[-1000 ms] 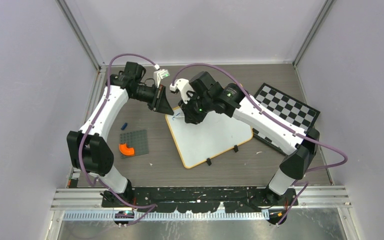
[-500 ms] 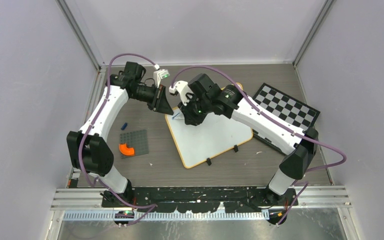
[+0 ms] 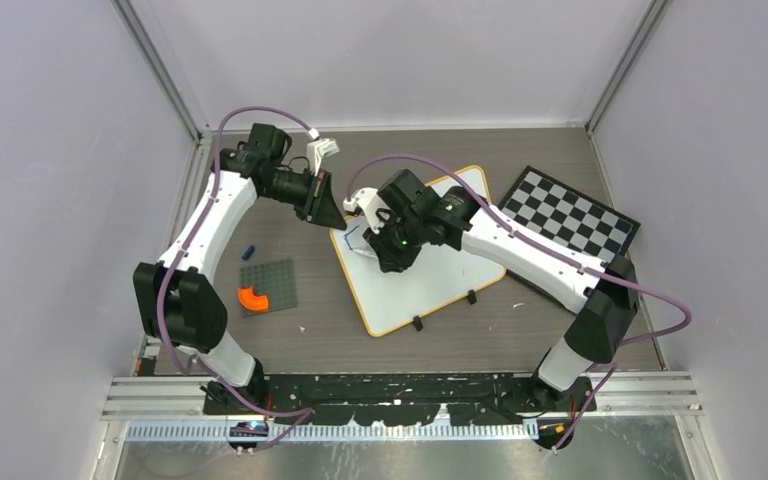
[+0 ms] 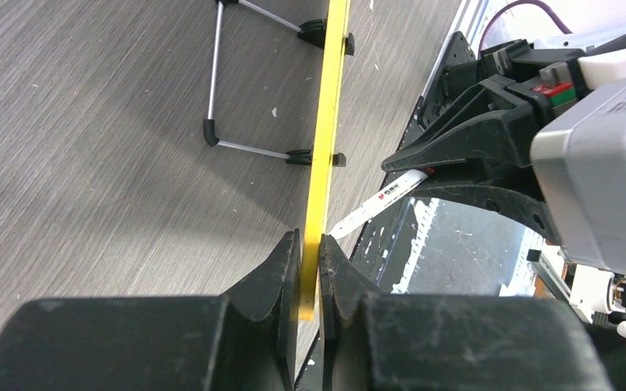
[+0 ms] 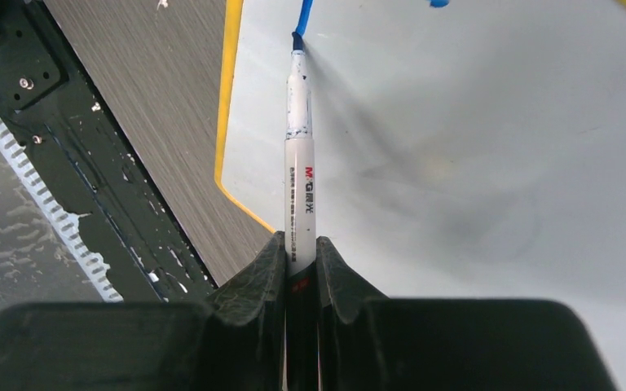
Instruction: Write a sentence on the whiteboard
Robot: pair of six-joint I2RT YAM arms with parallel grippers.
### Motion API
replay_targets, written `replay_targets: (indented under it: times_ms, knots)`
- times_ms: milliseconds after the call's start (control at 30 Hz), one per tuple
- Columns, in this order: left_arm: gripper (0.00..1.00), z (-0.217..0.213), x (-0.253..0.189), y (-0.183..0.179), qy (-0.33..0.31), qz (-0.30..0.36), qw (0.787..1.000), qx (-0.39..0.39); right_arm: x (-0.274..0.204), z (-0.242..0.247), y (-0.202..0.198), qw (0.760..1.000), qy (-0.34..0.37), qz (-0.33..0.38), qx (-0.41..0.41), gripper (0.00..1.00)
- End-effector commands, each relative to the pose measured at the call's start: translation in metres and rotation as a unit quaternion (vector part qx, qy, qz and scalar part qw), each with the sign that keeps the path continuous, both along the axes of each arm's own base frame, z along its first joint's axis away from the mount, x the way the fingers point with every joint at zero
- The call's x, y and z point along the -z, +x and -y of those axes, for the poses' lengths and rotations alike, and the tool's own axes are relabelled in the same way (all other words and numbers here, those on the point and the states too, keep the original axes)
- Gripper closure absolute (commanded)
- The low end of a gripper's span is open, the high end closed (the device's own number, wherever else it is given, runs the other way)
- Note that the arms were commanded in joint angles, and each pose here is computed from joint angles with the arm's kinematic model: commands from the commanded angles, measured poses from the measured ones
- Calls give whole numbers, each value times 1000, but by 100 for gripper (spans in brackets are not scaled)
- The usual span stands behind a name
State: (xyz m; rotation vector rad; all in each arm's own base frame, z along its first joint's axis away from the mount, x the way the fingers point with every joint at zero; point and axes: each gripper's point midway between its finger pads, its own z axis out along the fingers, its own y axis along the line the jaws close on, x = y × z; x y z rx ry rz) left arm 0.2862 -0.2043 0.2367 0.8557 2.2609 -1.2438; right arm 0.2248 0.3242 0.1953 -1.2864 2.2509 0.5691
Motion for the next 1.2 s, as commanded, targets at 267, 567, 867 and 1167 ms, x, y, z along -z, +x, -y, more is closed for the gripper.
replay_targets:
  times_ms: [267, 567, 867, 1167]
  knots:
    - [100, 1, -11, -10, -5, 7, 1000, 3, -12, 3, -15, 1000, 26, 5, -7, 100]
    - [100, 1, -12, -10, -7, 8, 1000, 4, -46, -5, -20, 997, 67, 12, -27, 100]
    - [100, 1, -15, -11, -7, 11, 1000, 4, -40, -8, -4, 998, 46, 29, -5, 100]
    - [100, 1, -14, -12, -7, 13, 1000, 4, -31, -12, -3, 999, 40, 18, -9, 100]
